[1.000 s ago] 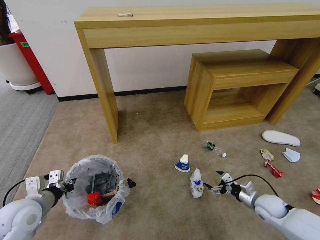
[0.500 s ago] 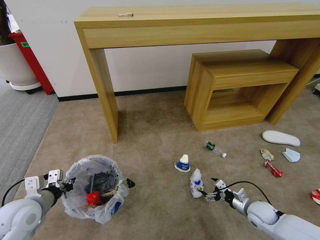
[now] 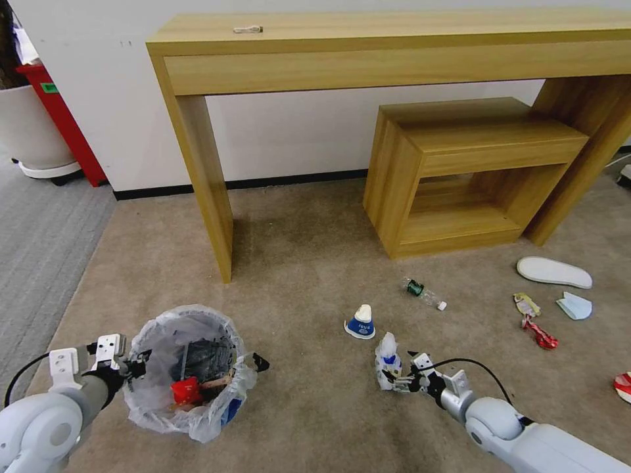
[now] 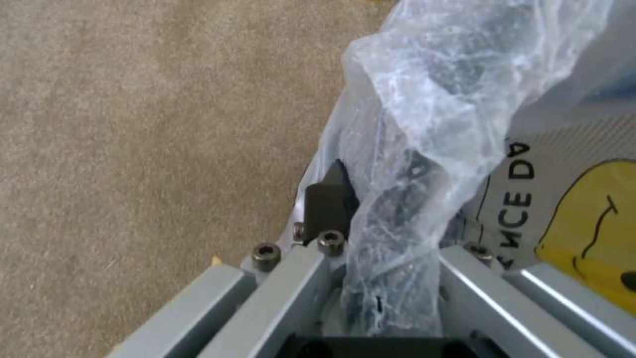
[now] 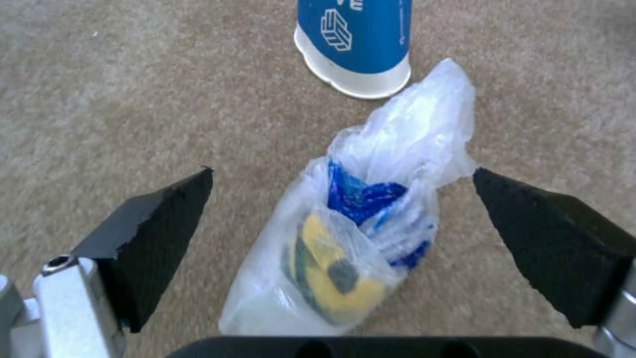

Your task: Pick up the trash bin and place the garbage on the floor into it.

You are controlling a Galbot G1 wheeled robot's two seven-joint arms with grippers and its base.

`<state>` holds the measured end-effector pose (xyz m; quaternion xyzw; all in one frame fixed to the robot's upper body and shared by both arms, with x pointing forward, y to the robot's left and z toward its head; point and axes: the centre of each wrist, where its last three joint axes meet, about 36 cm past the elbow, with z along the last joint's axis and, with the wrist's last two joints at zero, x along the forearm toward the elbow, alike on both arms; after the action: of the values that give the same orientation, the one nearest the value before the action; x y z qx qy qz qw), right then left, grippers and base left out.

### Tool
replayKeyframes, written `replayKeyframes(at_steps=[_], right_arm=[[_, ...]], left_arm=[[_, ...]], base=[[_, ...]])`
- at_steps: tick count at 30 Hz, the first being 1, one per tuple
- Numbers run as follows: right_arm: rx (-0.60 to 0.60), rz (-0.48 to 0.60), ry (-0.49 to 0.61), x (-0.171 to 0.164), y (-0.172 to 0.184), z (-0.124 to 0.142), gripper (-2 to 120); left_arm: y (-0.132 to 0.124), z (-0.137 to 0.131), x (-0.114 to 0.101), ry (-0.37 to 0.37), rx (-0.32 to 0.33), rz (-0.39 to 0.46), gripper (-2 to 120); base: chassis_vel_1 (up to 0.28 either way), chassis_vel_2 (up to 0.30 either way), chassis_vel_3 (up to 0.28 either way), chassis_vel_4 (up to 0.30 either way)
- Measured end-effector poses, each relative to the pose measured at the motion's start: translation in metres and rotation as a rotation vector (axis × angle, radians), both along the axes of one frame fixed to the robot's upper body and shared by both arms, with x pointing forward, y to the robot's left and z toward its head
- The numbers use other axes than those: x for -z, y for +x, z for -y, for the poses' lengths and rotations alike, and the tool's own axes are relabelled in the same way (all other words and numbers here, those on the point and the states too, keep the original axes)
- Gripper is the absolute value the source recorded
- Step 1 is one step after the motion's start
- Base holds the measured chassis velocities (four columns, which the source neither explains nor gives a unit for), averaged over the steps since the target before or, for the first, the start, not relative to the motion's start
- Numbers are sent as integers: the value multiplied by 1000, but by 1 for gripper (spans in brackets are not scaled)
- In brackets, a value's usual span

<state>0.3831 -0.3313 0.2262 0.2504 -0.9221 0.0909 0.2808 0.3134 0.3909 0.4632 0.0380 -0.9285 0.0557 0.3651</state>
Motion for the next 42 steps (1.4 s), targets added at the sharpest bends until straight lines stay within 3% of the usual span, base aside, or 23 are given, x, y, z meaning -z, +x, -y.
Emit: replayKeyframes(at_steps=[16, 26, 29, 33, 35, 42], right_arm=[[42, -13, -13, 22, -5, -3, 100], [48, 5, -26, 26, -7, 0, 67], [45, 11, -29, 26, -8, 0, 52], [43, 14, -30, 26, -8, 1, 42], [43, 15, -31, 28, -9, 1, 30], [37, 12, -30, 32, -11, 2, 5]], left_arm=[[2, 0, -2, -6, -1, 7, 0], [1, 1, -2, -11, -3, 10, 0], [0, 1, -2, -12, -4, 10, 0], [0, 1, -2, -12, -5, 10, 0], [0, 2, -2, -14, -5, 12, 0], [-1, 3, -2, -17, -4, 12, 0]], base=[[0, 0, 0, 0], [0, 0, 0, 0], [0, 0, 0, 0], [0, 0, 0, 0], [0, 0, 0, 0], [0, 0, 0, 0]])
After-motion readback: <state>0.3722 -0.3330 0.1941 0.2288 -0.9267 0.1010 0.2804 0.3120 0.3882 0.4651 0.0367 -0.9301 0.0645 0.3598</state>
